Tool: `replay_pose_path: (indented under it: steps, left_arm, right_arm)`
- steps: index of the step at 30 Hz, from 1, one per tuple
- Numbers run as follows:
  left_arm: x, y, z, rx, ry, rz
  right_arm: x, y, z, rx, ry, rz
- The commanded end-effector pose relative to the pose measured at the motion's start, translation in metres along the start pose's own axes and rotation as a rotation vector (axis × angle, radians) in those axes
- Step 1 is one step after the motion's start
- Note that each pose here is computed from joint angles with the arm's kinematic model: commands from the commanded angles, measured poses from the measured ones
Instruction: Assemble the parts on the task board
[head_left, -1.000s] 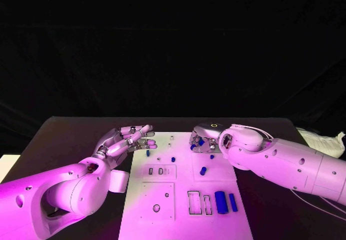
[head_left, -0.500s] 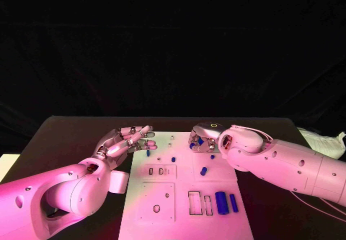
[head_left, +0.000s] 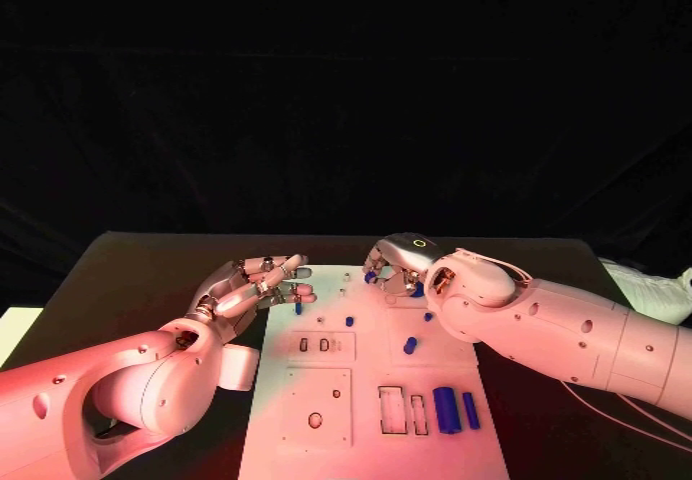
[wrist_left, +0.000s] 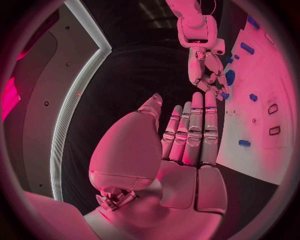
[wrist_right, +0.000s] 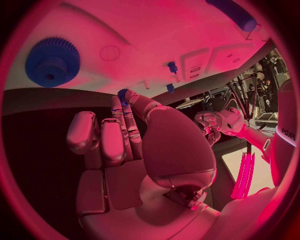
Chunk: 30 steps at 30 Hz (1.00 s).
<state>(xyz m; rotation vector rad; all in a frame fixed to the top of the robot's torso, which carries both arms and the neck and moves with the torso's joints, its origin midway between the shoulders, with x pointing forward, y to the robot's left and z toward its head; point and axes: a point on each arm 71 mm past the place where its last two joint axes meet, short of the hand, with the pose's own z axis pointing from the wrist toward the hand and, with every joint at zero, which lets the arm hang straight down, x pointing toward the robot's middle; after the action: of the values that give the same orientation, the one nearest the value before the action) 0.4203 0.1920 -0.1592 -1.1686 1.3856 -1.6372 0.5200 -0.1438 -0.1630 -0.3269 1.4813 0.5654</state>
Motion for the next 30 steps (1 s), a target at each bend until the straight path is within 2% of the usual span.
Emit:
replay_pose_path:
  steps: [1, 11, 30]
  left_arm:
    - [0.0036, -0.0012, 0.0001, 0.006, 0.028, -0.015]
    - [0.0037, -0.0038, -0.0003, 0.010, 0.030, -0.015]
    - [0.0043, -0.0058, 0.0002, 0.010, 0.037, -0.015]
  right_arm:
    - [-0.003, 0.003, 0.005, 0.012, -0.048, -0.005]
    - [0.001, 0.012, 0.017, 0.004, -0.047, -0.001]
    - [0.008, 0.014, 0.027, 0.024, -0.007, -0.012]
